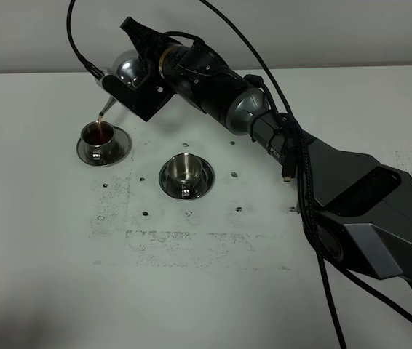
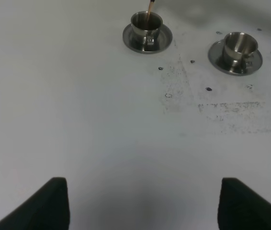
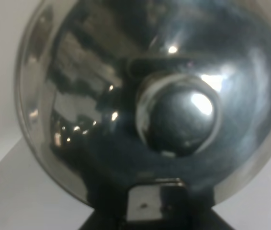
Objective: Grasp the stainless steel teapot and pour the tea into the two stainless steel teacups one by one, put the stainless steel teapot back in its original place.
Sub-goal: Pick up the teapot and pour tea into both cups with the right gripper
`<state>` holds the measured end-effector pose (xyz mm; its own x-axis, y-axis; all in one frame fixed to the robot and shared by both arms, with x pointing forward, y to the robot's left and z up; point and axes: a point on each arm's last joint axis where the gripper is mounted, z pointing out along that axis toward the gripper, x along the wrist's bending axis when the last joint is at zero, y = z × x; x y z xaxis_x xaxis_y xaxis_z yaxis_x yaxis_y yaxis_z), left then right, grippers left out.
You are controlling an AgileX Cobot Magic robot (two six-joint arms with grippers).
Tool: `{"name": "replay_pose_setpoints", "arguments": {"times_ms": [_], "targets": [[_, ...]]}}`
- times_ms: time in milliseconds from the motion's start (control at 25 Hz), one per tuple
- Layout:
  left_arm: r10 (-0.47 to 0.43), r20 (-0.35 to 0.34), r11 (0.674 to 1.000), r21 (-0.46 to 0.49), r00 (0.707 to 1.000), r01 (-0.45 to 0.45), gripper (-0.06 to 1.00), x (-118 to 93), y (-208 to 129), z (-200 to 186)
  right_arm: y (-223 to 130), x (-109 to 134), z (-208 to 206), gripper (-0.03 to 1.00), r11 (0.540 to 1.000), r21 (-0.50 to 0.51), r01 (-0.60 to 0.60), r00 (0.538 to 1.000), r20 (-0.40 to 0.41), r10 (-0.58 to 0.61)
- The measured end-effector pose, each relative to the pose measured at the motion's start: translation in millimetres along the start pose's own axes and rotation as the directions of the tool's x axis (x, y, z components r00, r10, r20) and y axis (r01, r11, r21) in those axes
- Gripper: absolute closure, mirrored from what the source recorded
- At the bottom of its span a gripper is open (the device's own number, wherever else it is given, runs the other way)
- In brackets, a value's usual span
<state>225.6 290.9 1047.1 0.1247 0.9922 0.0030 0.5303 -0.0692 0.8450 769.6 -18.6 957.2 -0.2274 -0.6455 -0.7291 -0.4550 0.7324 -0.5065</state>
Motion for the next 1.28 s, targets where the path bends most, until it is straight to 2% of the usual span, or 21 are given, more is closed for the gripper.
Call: {"name": "replay_pose_setpoints", "arguments": {"times_ms": [880, 1120, 1280], "targets": [[0.000, 0.000, 1.000, 0.000, 1.000, 0.000, 0.25, 0.0, 0.0, 0.0, 0.2, -0.5, 0.0, 0.79, 1.000, -0.002, -0.007, 1.000, 0.005, 0.007], [0.000, 0.000, 1.000, 0.000, 1.000, 0.000, 0.25, 0.0, 0.0, 0.0, 2.0, -0.2, -0.1, 0.79, 0.999, -0.022, -0.041, 0.999, 0.001, 0.041], [0.000, 0.000, 1.000, 0.000, 1.000, 0.000, 0.25, 0.0, 0.0, 0.0, 5.4, 2.4, -0.3, 0.79, 0.993, -0.057, -0.101, 0.995, -0.034, 0.099]]}}
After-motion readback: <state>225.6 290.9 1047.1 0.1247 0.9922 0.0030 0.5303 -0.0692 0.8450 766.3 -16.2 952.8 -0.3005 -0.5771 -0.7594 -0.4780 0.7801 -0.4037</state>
